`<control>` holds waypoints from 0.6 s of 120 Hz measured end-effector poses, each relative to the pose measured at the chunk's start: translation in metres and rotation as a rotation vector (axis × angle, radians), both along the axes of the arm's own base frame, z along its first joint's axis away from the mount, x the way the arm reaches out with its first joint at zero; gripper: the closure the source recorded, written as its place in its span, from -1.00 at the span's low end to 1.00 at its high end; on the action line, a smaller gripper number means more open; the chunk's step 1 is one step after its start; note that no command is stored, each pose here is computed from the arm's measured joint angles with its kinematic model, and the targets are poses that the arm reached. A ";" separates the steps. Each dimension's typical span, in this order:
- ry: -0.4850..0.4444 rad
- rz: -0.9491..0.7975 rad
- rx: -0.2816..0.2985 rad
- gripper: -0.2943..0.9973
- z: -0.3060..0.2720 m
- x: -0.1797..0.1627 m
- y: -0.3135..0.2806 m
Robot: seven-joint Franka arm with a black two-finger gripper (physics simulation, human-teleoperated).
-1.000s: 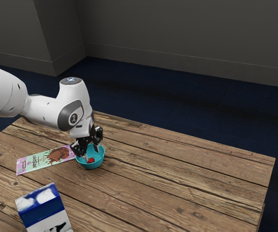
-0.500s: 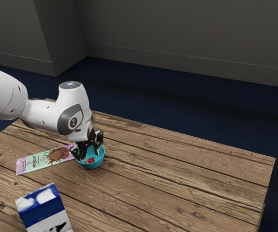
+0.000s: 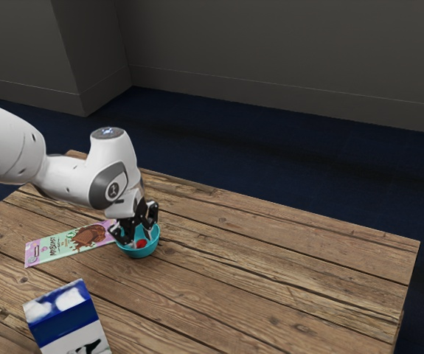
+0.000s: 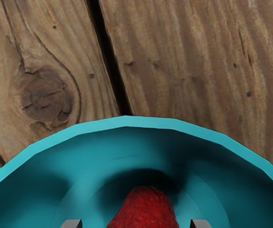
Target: Take strawberry from the bowl
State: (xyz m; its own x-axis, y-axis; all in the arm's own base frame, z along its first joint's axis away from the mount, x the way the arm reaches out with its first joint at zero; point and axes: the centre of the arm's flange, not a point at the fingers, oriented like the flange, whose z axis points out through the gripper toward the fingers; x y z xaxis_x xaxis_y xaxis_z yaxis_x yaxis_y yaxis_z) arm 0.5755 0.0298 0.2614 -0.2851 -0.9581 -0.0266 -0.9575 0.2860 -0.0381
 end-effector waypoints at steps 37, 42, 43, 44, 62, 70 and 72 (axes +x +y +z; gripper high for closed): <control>-0.005 0.002 -0.004 0.21 -0.007 0.001 0.000; -0.009 0.007 -0.007 0.27 -0.007 0.002 0.001; -0.010 0.008 -0.008 0.28 -0.007 0.002 0.001; -0.011 0.009 -0.009 0.29 -0.007 0.002 0.001; -0.030 0.015 -0.015 0.45 -0.005 0.004 0.001; -0.039 0.016 -0.017 0.50 -0.003 0.004 0.002; -0.042 0.016 -0.017 0.52 -0.003 0.005 0.002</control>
